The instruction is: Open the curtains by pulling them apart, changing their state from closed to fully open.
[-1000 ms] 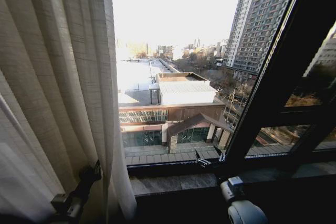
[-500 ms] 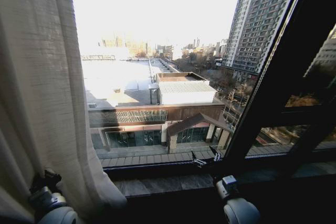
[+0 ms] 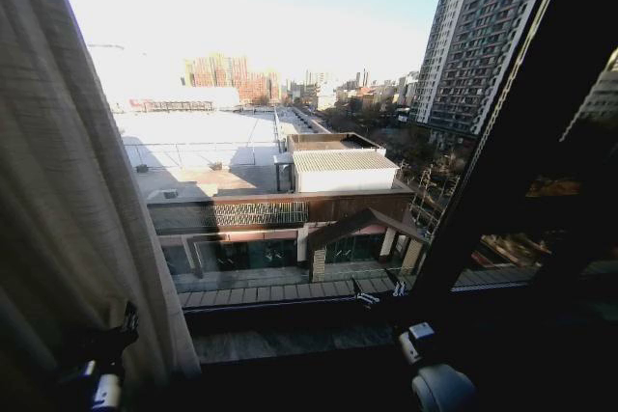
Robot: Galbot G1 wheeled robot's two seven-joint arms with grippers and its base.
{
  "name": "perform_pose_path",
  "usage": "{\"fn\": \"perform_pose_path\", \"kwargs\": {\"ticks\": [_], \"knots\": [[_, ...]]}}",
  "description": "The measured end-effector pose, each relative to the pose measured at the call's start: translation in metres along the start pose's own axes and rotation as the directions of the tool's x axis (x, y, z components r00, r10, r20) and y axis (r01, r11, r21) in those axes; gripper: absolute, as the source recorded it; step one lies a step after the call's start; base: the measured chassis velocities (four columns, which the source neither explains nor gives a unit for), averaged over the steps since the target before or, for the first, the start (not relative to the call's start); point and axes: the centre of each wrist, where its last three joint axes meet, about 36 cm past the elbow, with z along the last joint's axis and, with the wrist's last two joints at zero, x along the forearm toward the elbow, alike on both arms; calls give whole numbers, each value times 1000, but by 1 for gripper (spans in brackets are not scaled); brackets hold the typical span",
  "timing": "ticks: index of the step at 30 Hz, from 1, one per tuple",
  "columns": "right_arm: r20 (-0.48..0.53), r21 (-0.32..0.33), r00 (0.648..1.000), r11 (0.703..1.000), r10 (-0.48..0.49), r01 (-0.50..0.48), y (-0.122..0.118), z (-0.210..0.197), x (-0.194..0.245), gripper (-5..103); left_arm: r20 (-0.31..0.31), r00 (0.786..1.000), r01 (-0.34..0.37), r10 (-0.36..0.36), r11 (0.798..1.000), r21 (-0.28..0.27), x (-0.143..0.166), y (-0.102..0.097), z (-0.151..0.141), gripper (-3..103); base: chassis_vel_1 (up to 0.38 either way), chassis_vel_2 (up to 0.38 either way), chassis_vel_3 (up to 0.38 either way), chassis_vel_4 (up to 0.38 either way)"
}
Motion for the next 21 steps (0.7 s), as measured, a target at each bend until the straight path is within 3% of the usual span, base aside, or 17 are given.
{"fn": "perform_pose_path", "kwargs": {"ticks": [4, 6, 7, 9, 12, 17, 21], "knots": [[1, -7, 1000, 1000, -8, 8, 4, 2, -1, 100, 52, 992, -112, 111, 993, 28, 0, 0, -5, 77, 0, 0, 0, 0], [1, -9, 1000, 1000, -10, 10, 4, 3, 0, 100, 61, 990, -129, 127, 991, 28, -2, 0, -5, 77, 0, 0, 0, 0], [0, -9, 1000, 1000, -14, 14, 5, 3, 1, 100, 74, 984, -164, 161, 986, 27, -8, 0, -5, 88, 0, 0, 0, 0], [1, -6, 1000, 1000, -16, 16, 5, 3, 1, 100, 88, 979, -189, 187, 982, 23, -13, -1, -4, 88, 0, 0, 0, 0], [11, 7, 1000, 1000, -19, 19, 3, -1, 1, 100, 115, 965, -240, 237, 971, 13, -30, -3, 0, 99, 0, 0, 0, 0], [23, 14, 1000, 1000, -18, 18, 1, -5, 1, 100, 127, 961, -250, 247, 968, 16, -44, -4, 3, 101, 0, 0, 0, 0], [33, 14, 999, 1000, -20, 20, 2, -8, 0, 100, 128, 961, -251, 247, 968, 18, -47, -4, 2, 87, 0, 0, 0, 0]]}}
